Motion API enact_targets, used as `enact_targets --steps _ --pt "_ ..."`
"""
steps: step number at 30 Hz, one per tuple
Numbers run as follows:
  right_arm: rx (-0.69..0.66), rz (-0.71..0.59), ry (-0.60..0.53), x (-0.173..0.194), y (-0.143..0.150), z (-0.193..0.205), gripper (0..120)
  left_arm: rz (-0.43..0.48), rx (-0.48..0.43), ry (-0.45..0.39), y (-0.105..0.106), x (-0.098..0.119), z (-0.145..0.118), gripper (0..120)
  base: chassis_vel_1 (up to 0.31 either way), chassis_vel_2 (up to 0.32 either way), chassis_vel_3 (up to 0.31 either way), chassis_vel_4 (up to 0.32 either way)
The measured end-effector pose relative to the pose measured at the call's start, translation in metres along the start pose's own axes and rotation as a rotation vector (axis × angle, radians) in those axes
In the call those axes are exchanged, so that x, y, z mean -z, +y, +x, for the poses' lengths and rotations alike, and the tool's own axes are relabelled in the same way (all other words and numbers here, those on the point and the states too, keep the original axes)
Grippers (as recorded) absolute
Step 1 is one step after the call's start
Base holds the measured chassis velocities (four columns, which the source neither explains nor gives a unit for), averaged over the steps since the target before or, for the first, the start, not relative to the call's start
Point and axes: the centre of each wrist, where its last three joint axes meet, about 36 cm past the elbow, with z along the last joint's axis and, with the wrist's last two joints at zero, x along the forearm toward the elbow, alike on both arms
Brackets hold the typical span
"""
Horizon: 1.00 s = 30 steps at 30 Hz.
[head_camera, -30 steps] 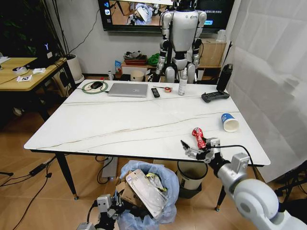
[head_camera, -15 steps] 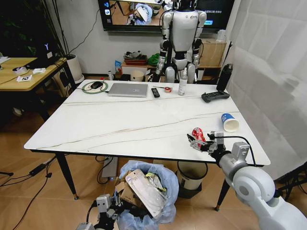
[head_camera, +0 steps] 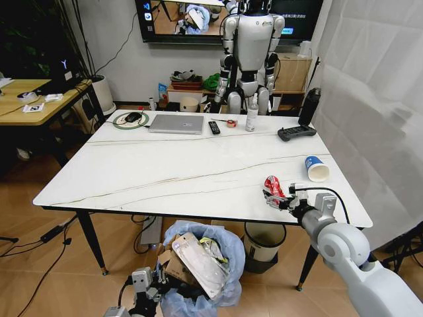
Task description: Pick up the trash bin and place the trash from the table into it.
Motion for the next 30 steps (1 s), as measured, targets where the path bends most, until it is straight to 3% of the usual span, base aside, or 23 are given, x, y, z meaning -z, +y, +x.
enact_targets --steps 30 --pt "-0.030 0.011 0.071 -0.012 -0.022 -0.020 100 0.006 0.008 -0.001 0.003 0.000 -0.001 0 0.000 0.000 0.000 0.000"
